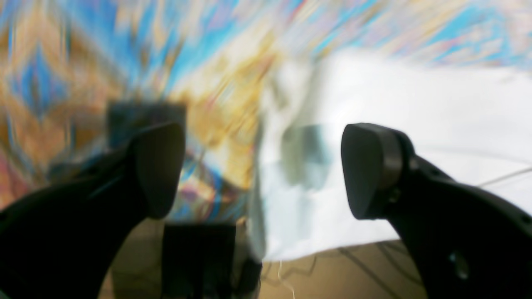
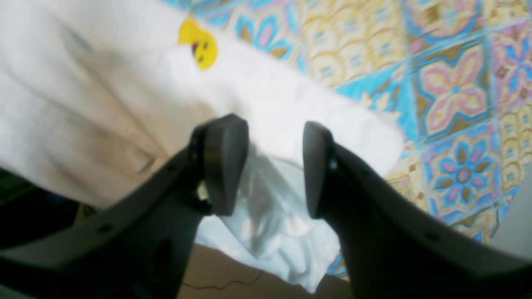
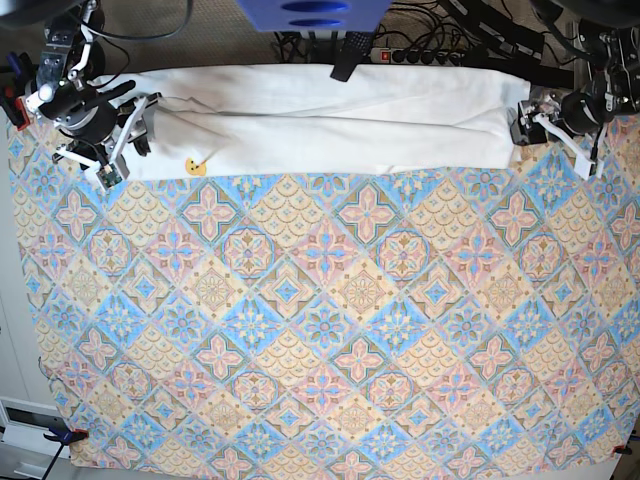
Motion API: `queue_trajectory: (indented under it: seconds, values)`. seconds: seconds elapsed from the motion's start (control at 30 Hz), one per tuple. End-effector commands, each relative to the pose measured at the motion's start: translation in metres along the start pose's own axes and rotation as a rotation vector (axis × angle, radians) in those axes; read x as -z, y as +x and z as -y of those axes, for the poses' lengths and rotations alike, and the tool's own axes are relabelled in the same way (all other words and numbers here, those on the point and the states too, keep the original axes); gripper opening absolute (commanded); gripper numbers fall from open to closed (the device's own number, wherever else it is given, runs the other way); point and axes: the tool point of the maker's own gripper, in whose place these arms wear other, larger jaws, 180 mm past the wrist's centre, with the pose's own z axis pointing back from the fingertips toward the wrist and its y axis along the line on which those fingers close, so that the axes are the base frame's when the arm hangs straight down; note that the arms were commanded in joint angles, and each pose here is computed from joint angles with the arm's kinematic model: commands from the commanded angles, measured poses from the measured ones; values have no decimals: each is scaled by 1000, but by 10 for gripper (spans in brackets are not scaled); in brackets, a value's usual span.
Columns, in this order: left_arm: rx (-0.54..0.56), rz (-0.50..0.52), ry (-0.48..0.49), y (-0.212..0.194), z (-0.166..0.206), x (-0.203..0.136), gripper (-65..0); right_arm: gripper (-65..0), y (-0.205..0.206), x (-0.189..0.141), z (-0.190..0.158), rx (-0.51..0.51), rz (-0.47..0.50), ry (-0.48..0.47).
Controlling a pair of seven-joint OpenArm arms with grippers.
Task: Fold the T-shirt properly
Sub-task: 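Pull the strip's ends apart with both grippers to straighten it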
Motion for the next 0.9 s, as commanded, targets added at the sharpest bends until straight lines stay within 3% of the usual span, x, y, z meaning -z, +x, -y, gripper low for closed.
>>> queue_trajectory:
  seconds: [0.0, 0.2, 0.5, 0.6, 0.77, 0.87]
  values:
    - [32, 19, -24, 9, 6, -1, -70, -403, 2, -4, 2, -10, 8, -3]
    - [13, -75, -51, -22, 12, 18, -70, -403, 2, -4, 2, -10, 8, -3]
    - [24, -109, -115, -38, 39, 41, -80, -403, 2, -4, 1, -9, 10, -1]
    - [35, -128, -140, -44, 49, 44, -183, -403, 2, -4, 1, -9, 10, 0]
    - [6, -109, -155, -44, 56, 47, -525, -403, 3, -4, 1, -10, 11, 0]
    - [18, -94, -171, -40, 57, 45, -514, -403, 3, -4, 1, -10, 11, 0]
